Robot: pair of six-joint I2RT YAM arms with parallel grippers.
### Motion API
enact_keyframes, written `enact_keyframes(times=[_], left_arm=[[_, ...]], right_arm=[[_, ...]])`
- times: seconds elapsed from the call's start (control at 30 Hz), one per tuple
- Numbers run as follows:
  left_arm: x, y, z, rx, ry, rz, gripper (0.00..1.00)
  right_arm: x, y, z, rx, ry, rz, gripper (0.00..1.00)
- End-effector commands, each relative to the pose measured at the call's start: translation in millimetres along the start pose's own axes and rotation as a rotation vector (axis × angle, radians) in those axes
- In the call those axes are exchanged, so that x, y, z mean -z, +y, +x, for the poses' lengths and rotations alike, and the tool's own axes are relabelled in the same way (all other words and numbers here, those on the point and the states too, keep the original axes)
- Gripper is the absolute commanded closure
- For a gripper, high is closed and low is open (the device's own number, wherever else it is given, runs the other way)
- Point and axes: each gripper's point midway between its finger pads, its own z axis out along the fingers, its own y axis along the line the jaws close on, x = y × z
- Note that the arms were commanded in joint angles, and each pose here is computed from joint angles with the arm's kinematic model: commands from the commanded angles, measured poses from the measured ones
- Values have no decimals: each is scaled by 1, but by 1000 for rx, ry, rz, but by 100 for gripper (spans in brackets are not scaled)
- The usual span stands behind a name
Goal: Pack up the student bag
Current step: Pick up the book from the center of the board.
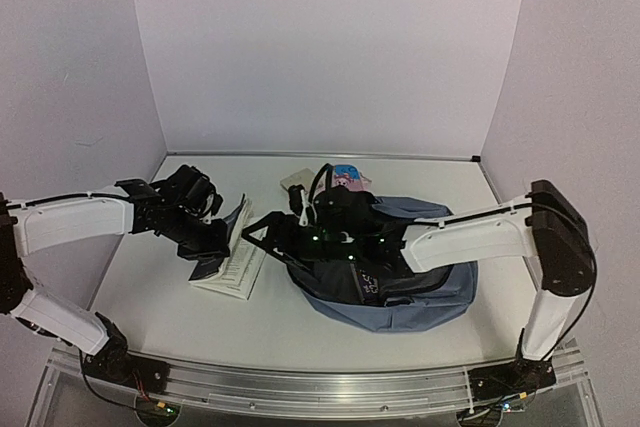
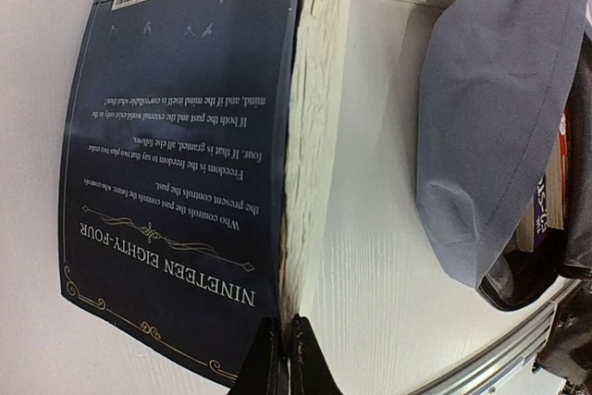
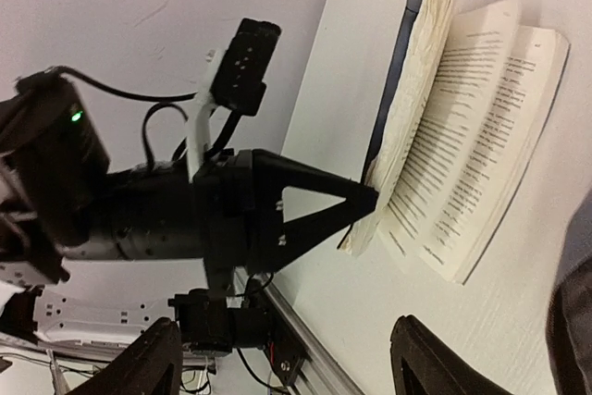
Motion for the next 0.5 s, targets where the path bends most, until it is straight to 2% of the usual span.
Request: enact_keyframes(times=[0.0, 0.27, 0.47], left_arm=[[16, -12, -8, 10, -50, 64, 100], [17, -15, -9, 8, -52, 80, 100], [15, -16, -8, 9, -44, 84, 100]], right_arm=[[-30, 10, -21, -55, -91, -47, 23], [-83, -18, -12, -80, -62, -26, 24], [-98, -34, -14, -108, -85, -1, 25]])
